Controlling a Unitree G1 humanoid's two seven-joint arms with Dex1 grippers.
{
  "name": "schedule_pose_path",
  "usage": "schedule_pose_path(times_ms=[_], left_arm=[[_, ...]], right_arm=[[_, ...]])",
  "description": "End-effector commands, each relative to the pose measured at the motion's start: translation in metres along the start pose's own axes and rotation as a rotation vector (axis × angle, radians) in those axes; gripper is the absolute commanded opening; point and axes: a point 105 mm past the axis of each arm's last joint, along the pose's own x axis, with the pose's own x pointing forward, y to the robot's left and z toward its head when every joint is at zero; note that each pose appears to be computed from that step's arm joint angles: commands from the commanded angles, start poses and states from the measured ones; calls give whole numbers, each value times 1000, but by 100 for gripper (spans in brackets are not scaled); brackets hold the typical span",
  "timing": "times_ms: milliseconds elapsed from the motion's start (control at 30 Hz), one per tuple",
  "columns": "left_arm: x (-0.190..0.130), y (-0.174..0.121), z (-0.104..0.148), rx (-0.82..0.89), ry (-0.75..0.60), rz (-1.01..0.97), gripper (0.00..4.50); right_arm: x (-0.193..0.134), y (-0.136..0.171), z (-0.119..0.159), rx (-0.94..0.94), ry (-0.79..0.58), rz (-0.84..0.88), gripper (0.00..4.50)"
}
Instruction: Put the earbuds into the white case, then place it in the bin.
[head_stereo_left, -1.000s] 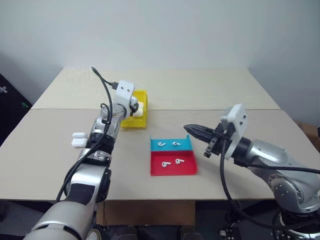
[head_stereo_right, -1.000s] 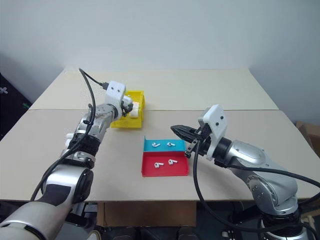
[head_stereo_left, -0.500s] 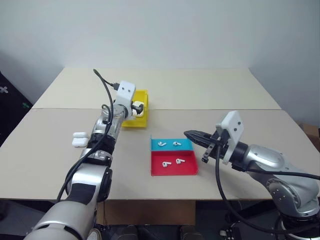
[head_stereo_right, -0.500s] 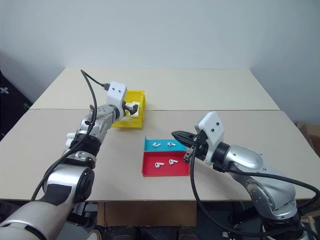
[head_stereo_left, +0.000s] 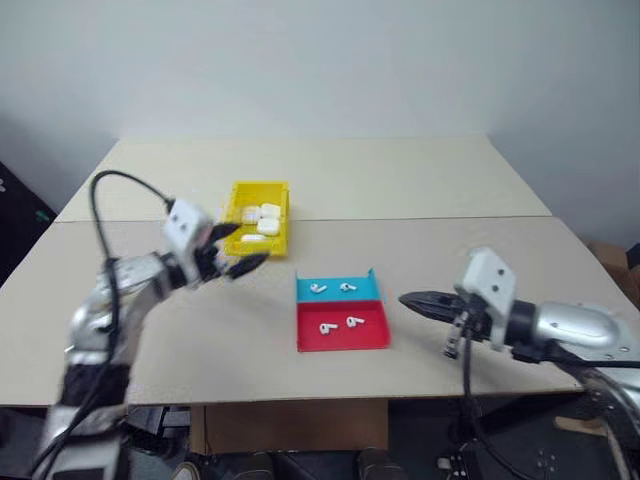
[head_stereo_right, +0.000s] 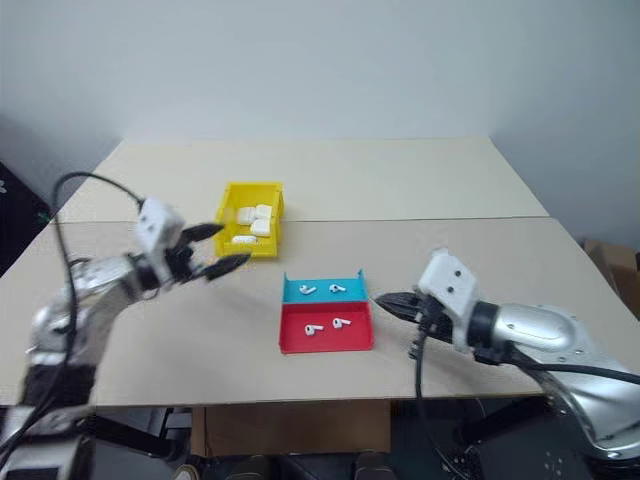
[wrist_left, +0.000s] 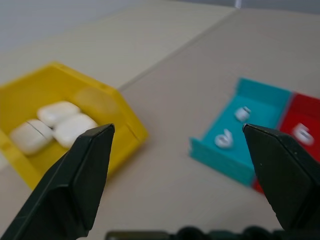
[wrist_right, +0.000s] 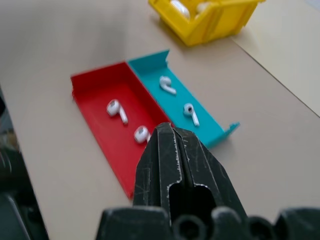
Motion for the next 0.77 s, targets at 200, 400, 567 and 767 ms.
schedule_pose_path(times_ms=[200, 400, 567, 767], left_arm=[[-75, -27, -3, 33, 161, -164, 445], [-94, -37, 7, -15, 149, -196, 445], [-94, -35, 14, -3, 125, -169, 445], [-95, -38, 12, -12, 123, -171, 445]], right_arm=[[-52, -25, 2, -281, 117, 77, 0], [-65, -18, -3, -330, 190, 170, 0], [-58, -18, -1, -290, 137, 149, 0], [-56, -19, 3, -274, 111, 142, 0]])
